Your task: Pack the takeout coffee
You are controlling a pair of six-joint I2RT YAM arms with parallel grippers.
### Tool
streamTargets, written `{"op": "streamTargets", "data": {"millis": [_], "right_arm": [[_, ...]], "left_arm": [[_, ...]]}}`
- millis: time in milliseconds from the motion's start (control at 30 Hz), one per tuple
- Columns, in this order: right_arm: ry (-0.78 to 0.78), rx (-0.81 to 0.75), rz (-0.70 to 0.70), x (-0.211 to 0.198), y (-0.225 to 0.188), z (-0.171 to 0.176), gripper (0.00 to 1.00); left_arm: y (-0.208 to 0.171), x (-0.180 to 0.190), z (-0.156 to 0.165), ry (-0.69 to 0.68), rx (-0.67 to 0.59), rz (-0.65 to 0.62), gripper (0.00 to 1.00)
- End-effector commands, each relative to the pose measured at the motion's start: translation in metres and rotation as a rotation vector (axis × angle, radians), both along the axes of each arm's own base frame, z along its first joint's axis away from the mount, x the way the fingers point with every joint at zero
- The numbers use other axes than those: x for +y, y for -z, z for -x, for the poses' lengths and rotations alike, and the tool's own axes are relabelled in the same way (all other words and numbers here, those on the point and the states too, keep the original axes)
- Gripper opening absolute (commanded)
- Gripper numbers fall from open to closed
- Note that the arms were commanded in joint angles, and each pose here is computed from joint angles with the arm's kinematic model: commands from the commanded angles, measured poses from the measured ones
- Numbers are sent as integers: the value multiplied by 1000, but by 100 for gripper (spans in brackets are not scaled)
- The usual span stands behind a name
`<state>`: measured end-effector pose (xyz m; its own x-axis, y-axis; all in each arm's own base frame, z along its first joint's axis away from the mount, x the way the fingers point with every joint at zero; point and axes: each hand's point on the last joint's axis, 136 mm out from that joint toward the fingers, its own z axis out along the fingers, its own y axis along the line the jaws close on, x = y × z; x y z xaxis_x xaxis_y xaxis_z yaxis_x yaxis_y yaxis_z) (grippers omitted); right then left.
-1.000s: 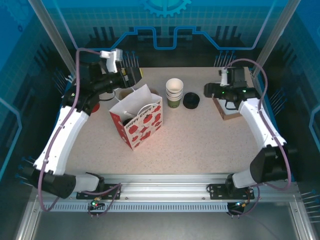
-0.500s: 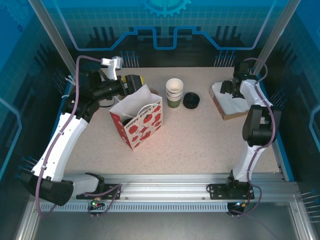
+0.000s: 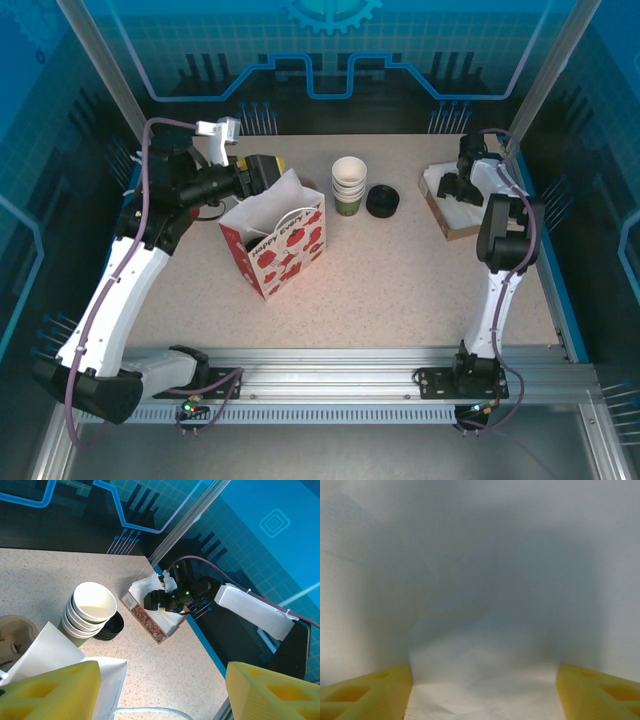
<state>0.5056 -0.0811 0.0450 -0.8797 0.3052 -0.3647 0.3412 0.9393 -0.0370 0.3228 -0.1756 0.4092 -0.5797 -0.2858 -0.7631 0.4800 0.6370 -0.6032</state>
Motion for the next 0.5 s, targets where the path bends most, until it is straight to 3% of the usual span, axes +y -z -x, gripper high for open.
{"op": "streamTargets", "data": {"millis": [0,467], "right_arm": [[-1,12,-32,-1,6,-4,72],[-16,2,-36,-2,6,-3,37]], "left_arm": [[-4,-3,10,32,-23,2,69],[12,-1,13,31,-4,-25,69]]}}
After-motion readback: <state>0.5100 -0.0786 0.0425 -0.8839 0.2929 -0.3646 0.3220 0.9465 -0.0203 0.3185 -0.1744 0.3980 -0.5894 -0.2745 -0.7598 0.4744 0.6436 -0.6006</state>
